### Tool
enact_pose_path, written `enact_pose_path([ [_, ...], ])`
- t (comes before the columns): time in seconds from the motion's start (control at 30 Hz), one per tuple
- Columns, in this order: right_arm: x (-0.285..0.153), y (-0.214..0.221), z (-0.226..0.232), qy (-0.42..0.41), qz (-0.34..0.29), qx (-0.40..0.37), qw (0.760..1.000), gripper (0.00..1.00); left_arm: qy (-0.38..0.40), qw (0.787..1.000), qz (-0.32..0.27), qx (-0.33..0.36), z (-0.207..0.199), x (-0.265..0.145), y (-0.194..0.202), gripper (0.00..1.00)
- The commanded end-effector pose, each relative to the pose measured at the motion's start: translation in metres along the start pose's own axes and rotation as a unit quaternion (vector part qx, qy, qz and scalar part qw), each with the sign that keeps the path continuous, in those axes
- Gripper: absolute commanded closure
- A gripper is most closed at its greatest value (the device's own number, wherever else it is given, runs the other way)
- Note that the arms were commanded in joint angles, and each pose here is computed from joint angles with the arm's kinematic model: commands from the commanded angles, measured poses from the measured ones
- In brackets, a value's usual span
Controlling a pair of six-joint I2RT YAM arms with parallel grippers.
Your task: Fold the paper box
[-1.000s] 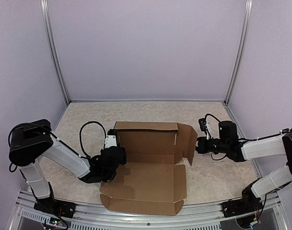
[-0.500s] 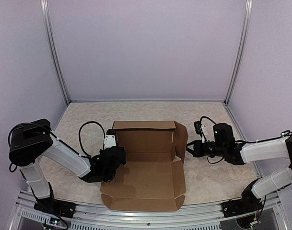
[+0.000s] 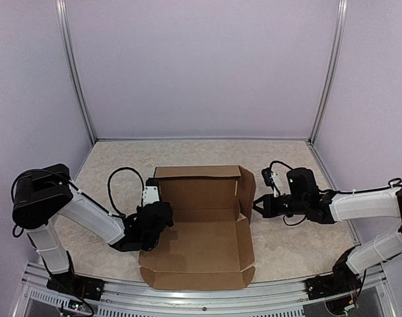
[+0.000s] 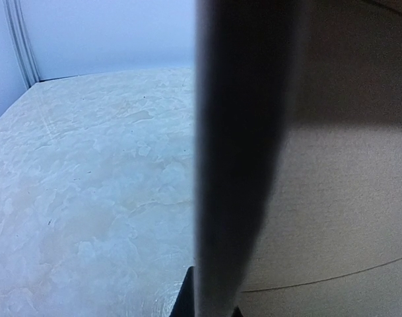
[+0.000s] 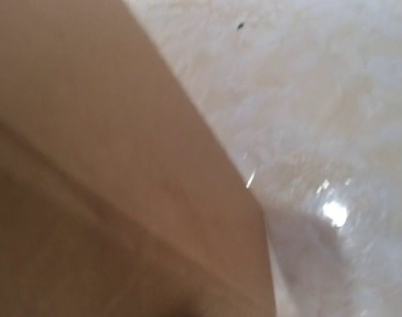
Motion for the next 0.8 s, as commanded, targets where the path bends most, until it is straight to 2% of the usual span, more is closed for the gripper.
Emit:
enact_pose_path([
  [0.0,-0.004,0.020,0.010,-0.010,0.038,-0.008,0.999,1.00,-0.002,1.000,-0.002,-0.005,-0.002,-0.002,-0.002,1.00],
  [0.33,-0.030,0.049,-0.010,0.058,0.052,0.018,0.997,1.00,-0.003,1.000,-0.003,-0.007,-0.001,-0.003,-0.002,1.00],
  [0.77,-0.039,0.058,0.011,0.000,0.042,0.049,0.998,1.00,-0.004,1.000,-0.004,-0.005,-0.001,-0.003,-0.001,1.00],
])
Point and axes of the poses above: each gripper's point midway between its finger pads, its own x axis out along the fingers, its own z axis along the line the jaws close on, y = z × x, the point moved 3 cm from there along -x, back along the fingers, and after that the axes turned 3 degrees about -x, right-handed, at the moved point
